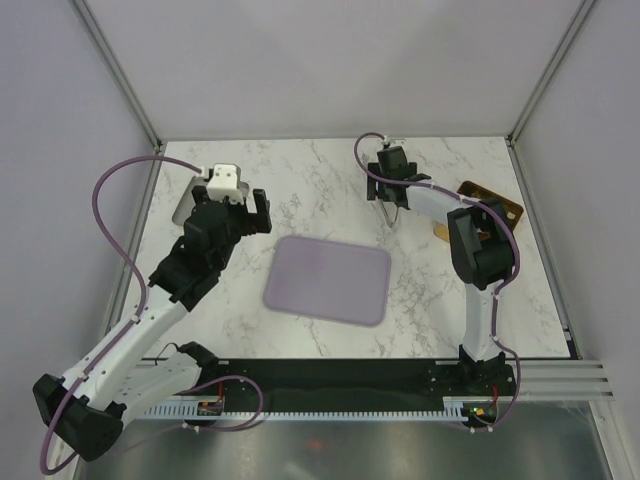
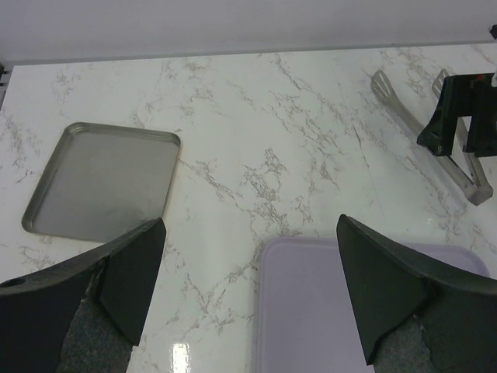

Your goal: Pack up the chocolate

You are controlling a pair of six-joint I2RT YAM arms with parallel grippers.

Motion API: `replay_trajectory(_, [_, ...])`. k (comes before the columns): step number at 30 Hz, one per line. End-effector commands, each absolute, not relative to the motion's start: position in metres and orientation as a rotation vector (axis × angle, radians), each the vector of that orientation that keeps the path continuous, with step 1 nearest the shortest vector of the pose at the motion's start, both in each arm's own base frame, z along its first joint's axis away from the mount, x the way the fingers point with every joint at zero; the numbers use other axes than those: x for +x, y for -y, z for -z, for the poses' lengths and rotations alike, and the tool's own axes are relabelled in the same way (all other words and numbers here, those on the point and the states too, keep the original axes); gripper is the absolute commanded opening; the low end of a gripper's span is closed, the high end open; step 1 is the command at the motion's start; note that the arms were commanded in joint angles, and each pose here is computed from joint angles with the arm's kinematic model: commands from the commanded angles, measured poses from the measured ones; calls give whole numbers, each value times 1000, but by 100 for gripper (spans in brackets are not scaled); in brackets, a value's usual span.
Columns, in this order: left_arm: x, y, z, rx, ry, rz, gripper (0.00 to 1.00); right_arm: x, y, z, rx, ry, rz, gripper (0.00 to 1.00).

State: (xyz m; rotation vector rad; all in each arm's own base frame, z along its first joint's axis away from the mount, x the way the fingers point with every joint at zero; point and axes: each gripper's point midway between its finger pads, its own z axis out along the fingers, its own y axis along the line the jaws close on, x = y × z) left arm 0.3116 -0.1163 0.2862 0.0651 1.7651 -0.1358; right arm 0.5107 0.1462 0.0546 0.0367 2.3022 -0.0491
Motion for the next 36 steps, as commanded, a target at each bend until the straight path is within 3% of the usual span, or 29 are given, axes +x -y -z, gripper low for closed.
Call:
replay_trajectory(1, [319,113,-302,53,-1737,101,100,518,-151,-86,104,-2253,12,90])
replay_trajectory(5, [324,116,-298,68,-1763,82,100,511,-150,-101,141,-2251,-10,98])
replay_trajectory(10, [331,117,-311,82,-1768,50,100,492,-155,-148,162,-2238,-106,98])
replay_trajectory(15, [338,117,-313,59,-1780,35,100,434,-183,-213,46,-2170,-377,96])
replay_trajectory(20, [352,114,-305,102,-1855,-46,100,368,-192,-224,-32,-2141,-543,95])
replay_trajectory(24, [376,93,-273,90,-1954,-119,100,330,-196,-253,-69,-2009,-695,94])
replay_trajectory(30, [410,51,-234,-5,-2085,-126,99,310,-190,-248,-91,-1978,-714,93])
replay_trajectory(36, [433,48,-187,-25,-2215,-83,91,290,-184,-271,-77,-1902,-764,92])
